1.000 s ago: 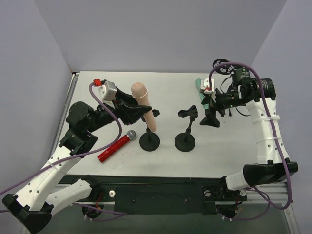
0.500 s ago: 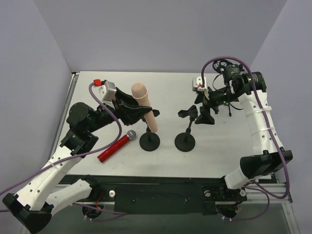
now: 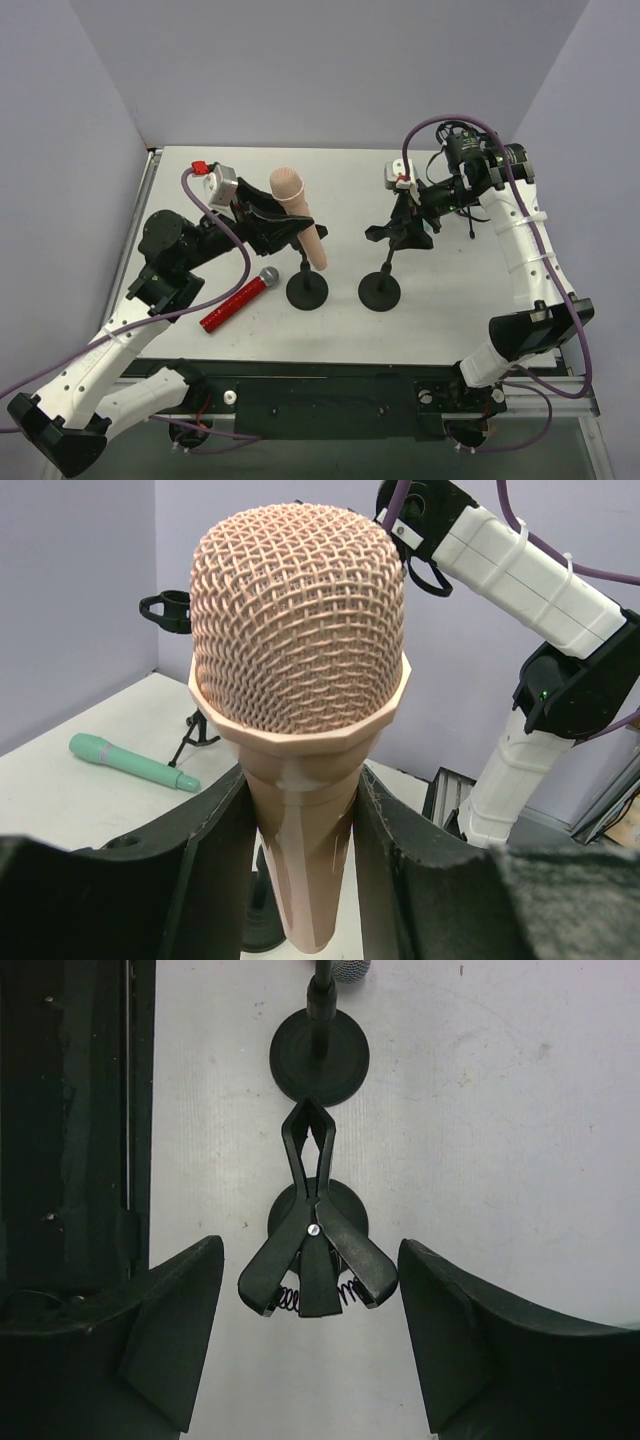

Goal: Attach the microphones to the stand

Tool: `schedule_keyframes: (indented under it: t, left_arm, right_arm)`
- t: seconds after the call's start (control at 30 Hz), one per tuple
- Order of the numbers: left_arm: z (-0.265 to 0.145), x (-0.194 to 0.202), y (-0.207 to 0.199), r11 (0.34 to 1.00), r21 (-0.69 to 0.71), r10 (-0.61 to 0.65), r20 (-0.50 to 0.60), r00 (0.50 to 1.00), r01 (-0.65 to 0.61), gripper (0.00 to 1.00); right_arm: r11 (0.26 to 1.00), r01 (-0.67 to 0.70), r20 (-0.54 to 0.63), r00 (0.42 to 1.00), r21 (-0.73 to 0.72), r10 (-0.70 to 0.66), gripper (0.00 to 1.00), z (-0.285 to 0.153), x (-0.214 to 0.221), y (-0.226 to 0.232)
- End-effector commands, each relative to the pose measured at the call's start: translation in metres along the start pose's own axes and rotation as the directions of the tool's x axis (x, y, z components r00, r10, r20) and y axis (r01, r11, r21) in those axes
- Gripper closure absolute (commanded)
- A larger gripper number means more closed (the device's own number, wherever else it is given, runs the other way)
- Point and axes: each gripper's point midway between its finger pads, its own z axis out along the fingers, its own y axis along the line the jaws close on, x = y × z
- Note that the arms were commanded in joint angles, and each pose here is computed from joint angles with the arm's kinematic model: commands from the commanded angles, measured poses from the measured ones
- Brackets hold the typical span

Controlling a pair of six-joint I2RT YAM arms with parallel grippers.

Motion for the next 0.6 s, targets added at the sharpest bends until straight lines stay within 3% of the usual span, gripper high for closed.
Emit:
schedule_keyframes:
  t: [0.0,0.2,0.4,0.47,0.57]
  left_arm:
    - [0.007,-0.015,-0.006,0.999,0.043,0.018,0.052,0.998,-0.021,1.0]
    - [0.026,-0.009,0.002,0.998,0.06,0.032,0.026,0.999,-0.033,1.0]
    - [0.054,0.018,0.005,0.993,0.082,0.087,-0.047,0.995,-0.083,1.0]
    - [0.063,0.028,0.008,0.991,0.075,0.115,-0.07,0.991,-0.109,1.0]
    - [0.073,0.043,0.013,0.99,0.07,0.129,-0.097,0.987,-0.122,1.0]
  right_arm:
    - [0.998,-0.02,0.005,1.0,-0.06,0.02,0.46,-0.003,-0.003,0.018]
    - [0.995,-0.008,-0.017,1.0,-0.099,0.006,0.81,-0.004,0.002,0.027]
    - [0.994,-0.023,-0.022,1.0,-0.107,0.021,0.92,-0.003,0.004,0.028]
    - [0.994,-0.041,-0.024,0.999,-0.104,0.039,0.85,-0.004,0.004,0.027]
    - [0.992,-0.069,-0.013,0.998,-0.101,0.068,0.42,-0.004,0.002,0.027]
